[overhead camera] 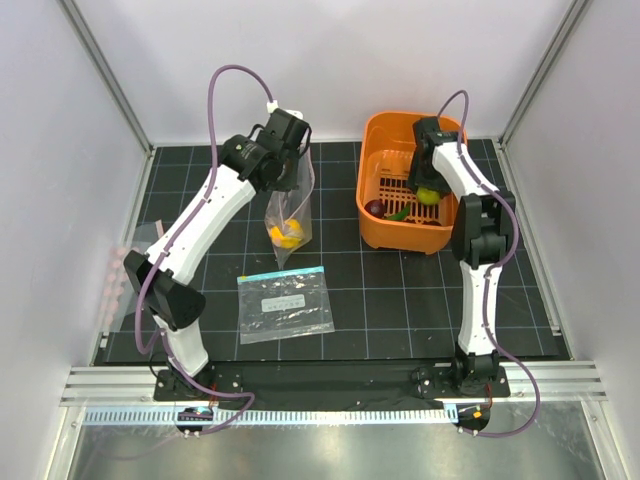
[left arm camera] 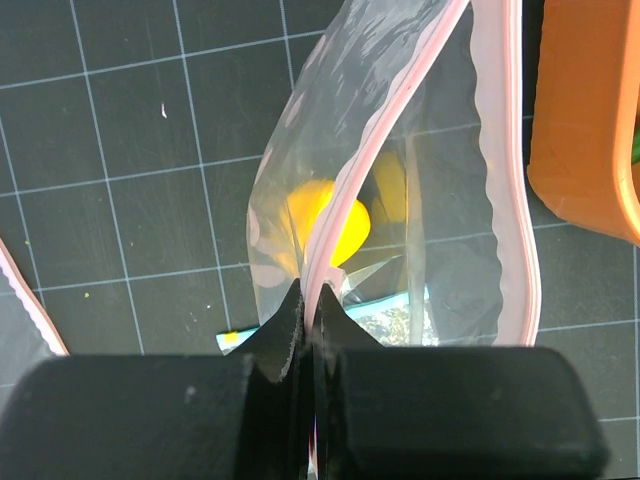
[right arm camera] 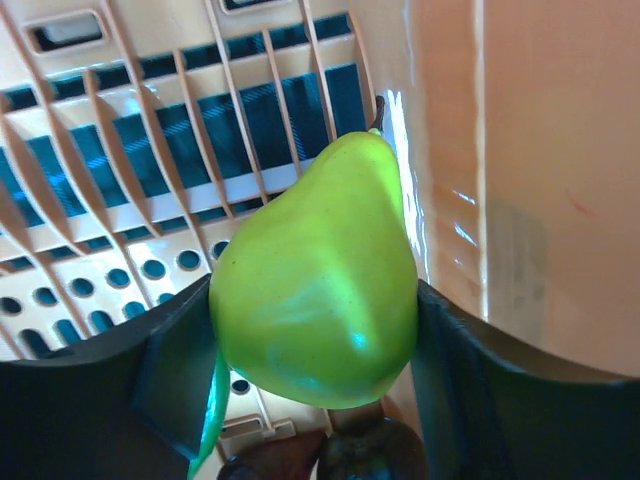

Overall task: Place the food in the zip-top bag and seal the zipper
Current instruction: Pick up the fake fruit from the bin, then place the fake fruit in the zipper food storage bag.

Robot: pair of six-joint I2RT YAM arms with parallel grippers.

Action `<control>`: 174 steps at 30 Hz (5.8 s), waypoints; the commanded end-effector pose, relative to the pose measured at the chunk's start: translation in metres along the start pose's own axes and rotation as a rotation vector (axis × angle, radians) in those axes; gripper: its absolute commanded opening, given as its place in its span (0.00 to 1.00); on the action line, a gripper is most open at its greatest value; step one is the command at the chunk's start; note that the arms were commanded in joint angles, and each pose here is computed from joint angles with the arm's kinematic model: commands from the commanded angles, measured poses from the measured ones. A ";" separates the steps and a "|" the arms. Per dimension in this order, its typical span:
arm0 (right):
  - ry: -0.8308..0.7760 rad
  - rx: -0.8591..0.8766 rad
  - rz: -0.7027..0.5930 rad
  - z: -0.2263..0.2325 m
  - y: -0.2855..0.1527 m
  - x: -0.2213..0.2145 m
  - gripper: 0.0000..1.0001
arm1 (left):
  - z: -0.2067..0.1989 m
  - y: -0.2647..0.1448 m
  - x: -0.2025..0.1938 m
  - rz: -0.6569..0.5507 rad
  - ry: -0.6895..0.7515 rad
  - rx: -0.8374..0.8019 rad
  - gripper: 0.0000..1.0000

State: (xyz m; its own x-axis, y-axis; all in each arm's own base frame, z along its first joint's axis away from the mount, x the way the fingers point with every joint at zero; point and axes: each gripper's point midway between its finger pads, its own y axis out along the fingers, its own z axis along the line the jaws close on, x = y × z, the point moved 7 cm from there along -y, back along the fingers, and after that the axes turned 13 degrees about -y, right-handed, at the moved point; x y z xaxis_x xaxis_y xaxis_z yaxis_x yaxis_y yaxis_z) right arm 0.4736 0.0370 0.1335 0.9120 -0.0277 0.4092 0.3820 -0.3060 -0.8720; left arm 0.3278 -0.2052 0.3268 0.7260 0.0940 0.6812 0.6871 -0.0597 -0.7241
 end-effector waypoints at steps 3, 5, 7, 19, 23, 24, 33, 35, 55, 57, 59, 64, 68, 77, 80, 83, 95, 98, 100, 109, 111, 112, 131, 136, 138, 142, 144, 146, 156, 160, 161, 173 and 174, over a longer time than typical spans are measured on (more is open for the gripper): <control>0.085 0.171 -0.164 -0.005 -0.061 0.027 0.57 | 0.001 -0.014 0.010 -0.057 0.018 0.000 0.01; 0.100 0.238 -0.185 -0.002 -0.077 0.028 0.53 | 0.002 -0.016 0.010 -0.065 0.031 0.007 0.01; 0.113 0.325 -0.231 0.003 -0.105 0.027 0.51 | 0.002 -0.016 0.008 -0.063 0.037 0.013 0.01; 0.023 0.864 -0.568 0.071 -0.273 0.022 0.47 | -0.006 -0.017 0.005 -0.037 0.008 -0.047 0.01; 0.027 1.019 -0.648 0.084 -0.318 0.012 0.47 | -0.006 -0.014 -0.002 -0.022 -0.001 -0.058 0.01; 0.045 1.059 -0.651 0.083 -0.328 0.008 0.47 | -0.005 -0.016 -0.002 -0.023 -0.008 -0.062 0.01; 0.089 1.257 -0.665 0.113 -0.360 -0.022 0.45 | -0.005 -0.023 -0.002 -0.029 -0.044 -0.084 0.00; 0.100 1.278 -0.666 0.118 -0.364 -0.026 0.45 | -0.004 -0.026 -0.001 -0.035 -0.049 -0.091 0.00; 0.073 1.184 -0.444 0.156 -0.323 -0.077 0.40 | -0.007 -0.048 0.014 -0.085 -0.121 -0.141 0.01; 0.058 1.140 -0.423 0.157 -0.316 -0.080 0.40 | -0.008 -0.051 0.016 -0.091 -0.129 -0.153 0.01; 0.051 1.106 -0.411 0.156 -0.312 -0.082 0.40 | -0.008 -0.053 0.017 -0.096 -0.140 -0.156 0.01; 0.046 1.056 -0.406 0.149 -0.312 -0.085 0.43 | -0.009 -0.052 0.016 -0.089 -0.149 -0.160 0.02; 0.029 1.101 -0.459 0.145 -0.334 -0.081 0.43 | -0.010 -0.047 0.012 -0.069 -0.149 -0.152 0.02; -0.080 1.024 -0.508 0.149 -0.340 -0.094 0.43 | -0.020 -0.052 0.017 -0.015 -0.225 -0.231 0.02; -0.110 0.970 -0.531 0.148 -0.337 -0.096 0.44 | -0.027 -0.056 0.020 0.020 -0.283 -0.300 0.03; -0.129 0.954 -0.543 0.150 -0.337 -0.098 0.47 | -0.032 -0.057 0.021 0.049 -0.330 -0.355 0.03; -0.239 0.996 -0.643 0.155 -0.357 -0.108 0.51 | -0.026 -0.049 0.025 0.090 -0.391 -0.396 0.03; -0.267 0.993 -0.653 0.158 -0.359 -0.113 0.52 | -0.024 -0.049 0.028 0.088 -0.397 -0.398 0.03; -0.287 0.990 -0.668 0.159 -0.361 -0.114 0.55 | -0.024 -0.049 0.028 0.093 -0.400 -0.401 0.03; -0.307 0.941 -0.663 0.164 -0.361 -0.115 0.89 | -0.027 -0.049 0.028 0.116 -0.417 -0.436 0.03; -0.309 0.934 -0.653 0.164 -0.359 -0.115 0.94 | -0.026 -0.049 0.029 0.128 -0.430 -0.451 0.03; -0.302 0.931 -0.650 0.164 -0.359 -0.114 0.91 | -0.025 -0.049 0.030 0.131 -0.441 -0.455 0.03; -0.178 0.654 -0.605 0.125 -0.355 -0.100 0.80 | -0.013 -0.047 0.031 0.086 -0.402 -0.402 0.03; -0.153 0.586 -0.543 0.120 -0.340 -0.101 0.77 | -0.009 -0.054 0.037 0.047 -0.380 -0.386 0.03; -0.144 0.583 -0.544 0.118 -0.339 -0.099 0.73 | -0.006 -0.055 0.037 0.039 -0.373 -0.374 0.03; -0.132 0.584 -0.539 0.116 -0.337 -0.095 0.59 | -0.003 -0.056 0.037 0.026 -0.360 -0.355 0.03; -0.126 0.579 -0.554 0.113 -0.340 -0.092 0.64 | 0.001 -0.055 0.038 0.002 -0.341 -0.324 0.03; -0.103 0.565 -0.574 0.104 -0.340 -0.084 0.73 | 0.008 -0.056 0.040 -0.016 -0.314 -0.290 0.03; -0.009 0.536 -0.534 0.059 -0.292 -0.048 0.86 | 0.025 -0.042 0.034 -0.028 -0.270 -0.159 0.03; 0.033 0.430 -0.448 0.034 -0.256 -0.034 0.86 | 0.030 -0.041 0.039 -0.046 -0.271 -0.143 0.03; 0.049 0.408 -0.429 0.027 -0.250 -0.030 0.86 | 0.031 -0.042 0.040 -0.051 -0.271 -0.141 0.03; 0.178 0.040 -0.223 -0.066 -0.190 -0.067 0.99 | 0.030 -0.036 0.037 -0.032 -0.275 -0.136 0.03; 0.189 0.038 -0.200 -0.071 -0.188 -0.072 0.99 | 0.030 -0.035 0.037 -0.028 -0.275 -0.137 0.03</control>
State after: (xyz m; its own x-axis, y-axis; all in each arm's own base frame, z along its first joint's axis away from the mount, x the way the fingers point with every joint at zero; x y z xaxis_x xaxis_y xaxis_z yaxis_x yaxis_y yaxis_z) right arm 0.3470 0.0504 0.2775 0.7810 -0.1303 0.6108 0.5795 -0.2133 -0.7866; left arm 0.3309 -0.1743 0.3606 0.7185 0.3579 0.5964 0.6801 -0.1820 -0.7102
